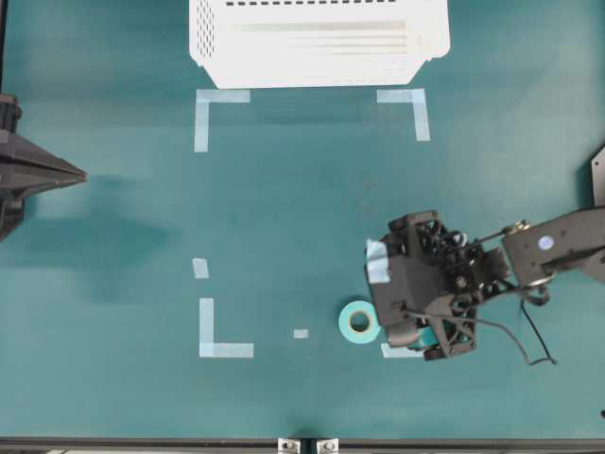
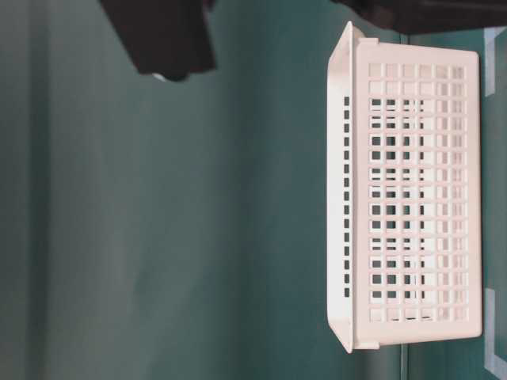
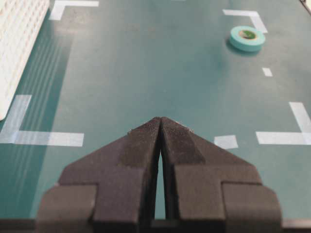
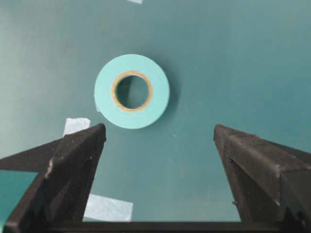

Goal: Put the tape into the white basket.
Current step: 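Lower the open right gripper over the teal tape roll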

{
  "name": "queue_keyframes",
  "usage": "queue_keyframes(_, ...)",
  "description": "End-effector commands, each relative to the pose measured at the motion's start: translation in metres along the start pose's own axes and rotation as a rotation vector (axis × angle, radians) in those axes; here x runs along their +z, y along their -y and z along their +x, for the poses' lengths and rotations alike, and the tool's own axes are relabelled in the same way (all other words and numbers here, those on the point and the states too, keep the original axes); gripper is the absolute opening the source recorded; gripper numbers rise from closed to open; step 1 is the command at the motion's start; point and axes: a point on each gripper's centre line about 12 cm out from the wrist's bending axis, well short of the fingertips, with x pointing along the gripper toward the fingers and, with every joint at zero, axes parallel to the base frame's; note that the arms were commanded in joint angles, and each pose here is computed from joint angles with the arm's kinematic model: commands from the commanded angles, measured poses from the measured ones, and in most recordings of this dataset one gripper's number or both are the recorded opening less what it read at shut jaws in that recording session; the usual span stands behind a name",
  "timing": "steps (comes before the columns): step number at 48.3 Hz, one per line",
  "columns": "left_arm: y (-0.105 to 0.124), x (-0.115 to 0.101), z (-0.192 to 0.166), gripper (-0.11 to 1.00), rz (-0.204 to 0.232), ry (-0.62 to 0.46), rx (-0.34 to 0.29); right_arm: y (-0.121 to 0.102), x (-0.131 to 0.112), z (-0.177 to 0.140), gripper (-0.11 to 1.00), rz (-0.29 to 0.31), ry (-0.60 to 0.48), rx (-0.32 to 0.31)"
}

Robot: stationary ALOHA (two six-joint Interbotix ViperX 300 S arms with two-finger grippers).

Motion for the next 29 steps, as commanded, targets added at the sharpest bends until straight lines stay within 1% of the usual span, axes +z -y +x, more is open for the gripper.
queue_keyframes(1,0.001,0.005,0.0,-0.11,0.002,0.011,-0.002,-0.008,0.012,-0.003,0.96,-0.001,0.029,0.015)
queue_keyframes(3,0.001,0.005,0.0,-0.11,0.002,0.011,-0.002,-0.008,0.012,-0.001,0.96,0.013,0.027,0.015)
queue_keyframes(9,0.001,0.005,0.0,-0.11,0.003,0.011,-0.002,-0.008,0.012,0.004,0.97,0.088,0.012,0.011)
queue_keyframes(12,0.001,0.005,0.0,-0.11,0.003,0.011,-0.002,-0.009,0.011,0.006,0.97,0.113,0.002,0.009)
queue_keyframes(15,0.001,0.005,0.0,-0.11,0.002,0.011,-0.002,-0.011,0.01,0.008,0.97,0.118,-0.008,0.009)
queue_keyframes(23,0.001,0.005,0.0,-0.11,0.003,0.012,-0.002,-0.022,0.011,0.016,0.97,0.106,-0.02,0.018)
queue_keyframes(29,0.001,0.005,0.0,-0.11,0.003,0.011,-0.002,-0.024,0.011,0.025,0.97,0.108,-0.032,0.016)
